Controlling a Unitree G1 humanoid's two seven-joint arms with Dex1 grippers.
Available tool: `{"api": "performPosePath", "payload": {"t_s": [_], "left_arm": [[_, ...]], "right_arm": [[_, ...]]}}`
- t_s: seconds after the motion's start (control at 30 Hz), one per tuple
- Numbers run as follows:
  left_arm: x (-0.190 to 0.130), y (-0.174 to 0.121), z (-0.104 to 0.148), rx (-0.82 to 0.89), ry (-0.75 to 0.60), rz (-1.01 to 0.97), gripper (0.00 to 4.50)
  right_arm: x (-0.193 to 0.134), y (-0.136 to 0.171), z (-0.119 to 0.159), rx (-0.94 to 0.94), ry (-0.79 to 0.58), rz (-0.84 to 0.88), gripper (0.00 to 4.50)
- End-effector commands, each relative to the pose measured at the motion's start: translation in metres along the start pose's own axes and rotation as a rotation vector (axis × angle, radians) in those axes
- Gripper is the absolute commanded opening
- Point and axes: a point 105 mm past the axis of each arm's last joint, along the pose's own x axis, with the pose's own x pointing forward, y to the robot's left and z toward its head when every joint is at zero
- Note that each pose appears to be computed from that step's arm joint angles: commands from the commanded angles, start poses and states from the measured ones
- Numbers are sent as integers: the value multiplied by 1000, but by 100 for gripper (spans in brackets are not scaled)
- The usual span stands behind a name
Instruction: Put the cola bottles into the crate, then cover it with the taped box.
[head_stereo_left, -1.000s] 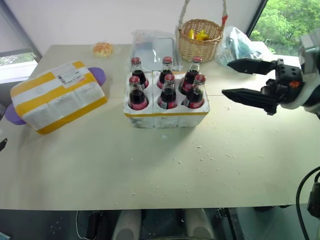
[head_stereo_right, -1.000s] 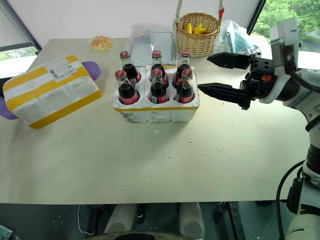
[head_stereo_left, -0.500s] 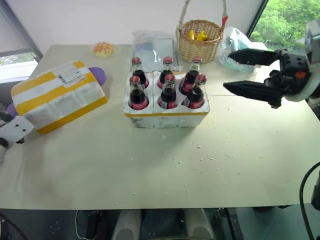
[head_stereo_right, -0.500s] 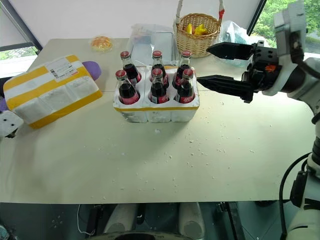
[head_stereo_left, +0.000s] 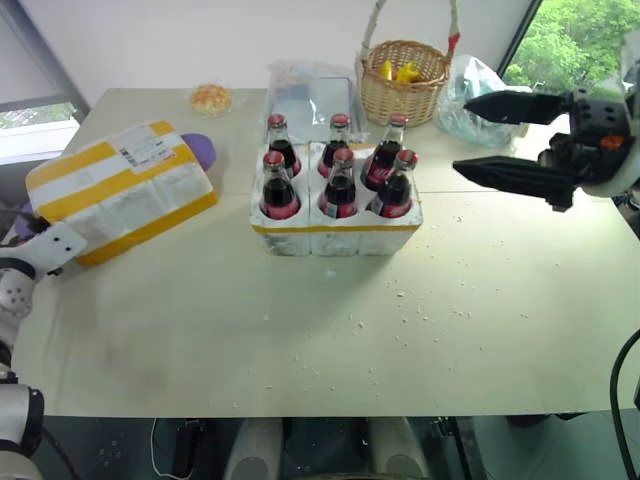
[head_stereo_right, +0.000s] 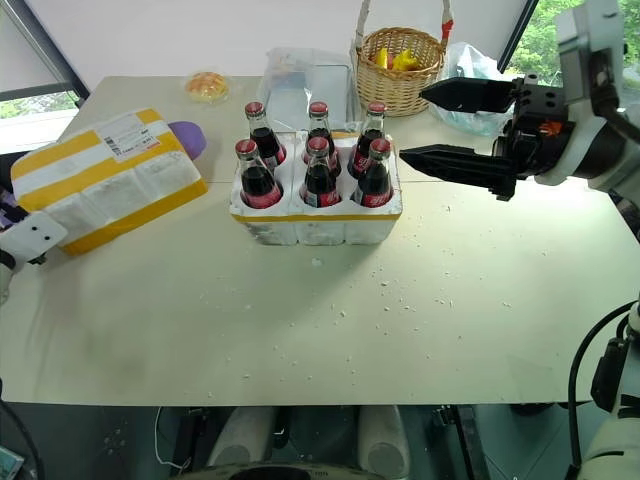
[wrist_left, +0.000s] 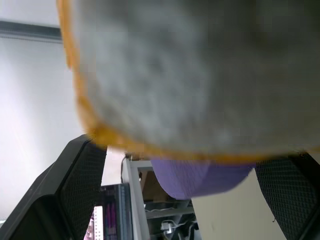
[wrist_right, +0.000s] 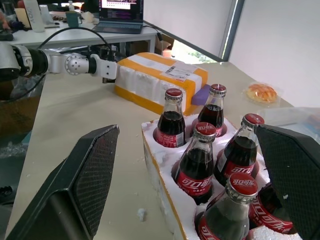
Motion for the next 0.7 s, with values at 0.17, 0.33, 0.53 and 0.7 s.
{"api": "performPosePath", "payload": {"t_s": [0.17, 0.33, 0.53, 0.7], "left_arm": [[6, 11, 3, -4, 19, 18, 396], [7, 11, 1, -18, 34, 9, 159], [7, 18, -1, -25, 48, 17, 112], [8, 35, 2, -36, 31, 46, 112]], "right_arm": [[-9, 5, 17, -57, -13, -15, 450], [-11, 5, 17, -57, -10, -29, 450], [-14, 3, 15, -56, -13, -54, 450], [-17, 2, 14, -55, -16, -71, 450]]}}
